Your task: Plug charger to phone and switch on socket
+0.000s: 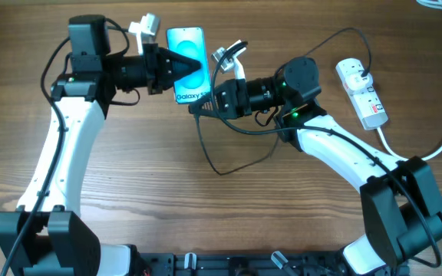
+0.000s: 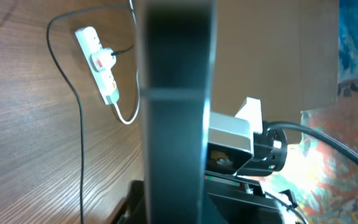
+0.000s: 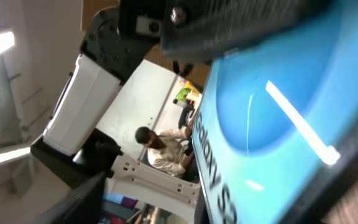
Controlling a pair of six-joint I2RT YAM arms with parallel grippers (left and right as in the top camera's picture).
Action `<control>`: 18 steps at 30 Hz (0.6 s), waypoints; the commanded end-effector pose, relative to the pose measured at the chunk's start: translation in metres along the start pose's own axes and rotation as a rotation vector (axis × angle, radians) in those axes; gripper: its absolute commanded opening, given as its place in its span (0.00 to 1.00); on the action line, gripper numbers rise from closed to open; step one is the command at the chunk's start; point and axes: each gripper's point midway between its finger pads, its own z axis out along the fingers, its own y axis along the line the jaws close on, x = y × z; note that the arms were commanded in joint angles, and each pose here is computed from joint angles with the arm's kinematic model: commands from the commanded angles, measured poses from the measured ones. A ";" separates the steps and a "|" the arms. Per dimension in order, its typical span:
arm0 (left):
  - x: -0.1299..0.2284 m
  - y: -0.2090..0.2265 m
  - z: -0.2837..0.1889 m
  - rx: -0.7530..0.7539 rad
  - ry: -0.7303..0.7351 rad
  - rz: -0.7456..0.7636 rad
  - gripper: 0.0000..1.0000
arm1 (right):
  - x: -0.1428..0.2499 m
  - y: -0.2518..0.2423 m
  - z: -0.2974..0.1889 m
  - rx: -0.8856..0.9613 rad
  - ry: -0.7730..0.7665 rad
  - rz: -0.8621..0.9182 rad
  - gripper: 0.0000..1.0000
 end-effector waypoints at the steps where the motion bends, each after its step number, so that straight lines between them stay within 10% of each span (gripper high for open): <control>1: 0.000 -0.008 -0.006 0.015 -0.010 -0.016 0.04 | 0.004 0.006 0.002 -0.011 0.026 -0.028 0.56; 11: -0.002 -0.009 -0.006 0.018 -0.013 -0.005 0.04 | 0.007 0.001 0.005 -0.002 0.033 -0.006 0.37; 18: 0.001 -0.013 -0.006 0.038 0.005 0.004 0.04 | -0.011 -0.008 0.005 0.033 -0.074 0.021 0.04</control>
